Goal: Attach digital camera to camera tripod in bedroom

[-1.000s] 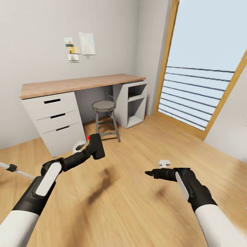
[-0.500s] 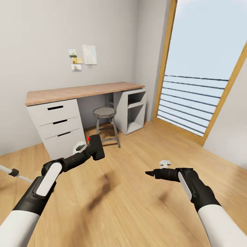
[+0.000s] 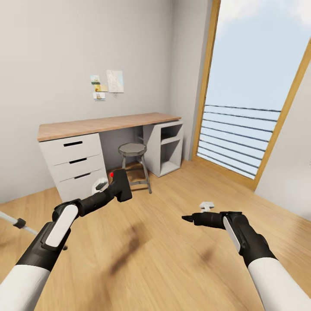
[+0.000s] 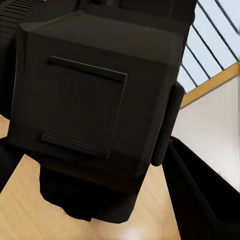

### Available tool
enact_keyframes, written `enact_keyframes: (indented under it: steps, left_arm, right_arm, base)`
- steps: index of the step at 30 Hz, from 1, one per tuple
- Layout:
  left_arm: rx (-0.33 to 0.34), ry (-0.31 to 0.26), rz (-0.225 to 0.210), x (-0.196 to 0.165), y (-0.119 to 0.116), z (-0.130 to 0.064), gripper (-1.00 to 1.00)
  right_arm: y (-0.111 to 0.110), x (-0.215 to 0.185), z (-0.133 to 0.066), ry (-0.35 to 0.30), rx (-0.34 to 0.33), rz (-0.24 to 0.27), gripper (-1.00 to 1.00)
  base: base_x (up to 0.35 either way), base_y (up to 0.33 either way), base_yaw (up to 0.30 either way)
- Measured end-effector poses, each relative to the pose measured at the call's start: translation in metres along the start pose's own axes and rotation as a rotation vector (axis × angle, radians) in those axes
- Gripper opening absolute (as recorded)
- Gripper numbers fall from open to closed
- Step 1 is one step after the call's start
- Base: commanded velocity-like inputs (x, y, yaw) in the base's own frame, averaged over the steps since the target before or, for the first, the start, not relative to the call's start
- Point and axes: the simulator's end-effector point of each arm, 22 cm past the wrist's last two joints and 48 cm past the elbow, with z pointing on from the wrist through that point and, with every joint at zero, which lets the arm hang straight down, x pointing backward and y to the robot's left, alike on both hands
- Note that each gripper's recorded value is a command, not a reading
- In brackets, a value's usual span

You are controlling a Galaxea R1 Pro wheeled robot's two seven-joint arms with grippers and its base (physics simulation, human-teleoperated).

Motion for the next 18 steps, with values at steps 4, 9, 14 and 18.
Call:
enact_keyframes:
  steps: [4, 9, 14, 18]
  left_arm:
    - [0.009, -0.011, 0.009, -0.006, -0.008, -0.005, -1.00]
    - [0.019, -0.025, 0.020, -0.013, -0.018, -0.010, -1.00]
    - [0.031, -0.038, 0.029, -0.019, -0.029, -0.016, -1.00]
    - [0.037, -0.040, 0.029, -0.025, -0.037, -0.017, -1.00]
  right_arm:
    - [0.005, -0.007, -0.005, -0.014, -0.002, -0.009, 1.00]
    - [0.012, -0.016, -0.013, -0.031, -0.007, -0.019, 1.00]
    - [0.019, -0.024, -0.020, -0.049, -0.009, -0.030, 1.00]
    - [0.022, -0.032, -0.024, -0.052, -0.009, -0.032, 1.00]
  base:
    - [0.000, 0.000, 0.000]
    - [0.000, 0.000, 0.000]
    - [0.000, 0.000, 0.000]
    - [0.000, 0.000, 0.000]
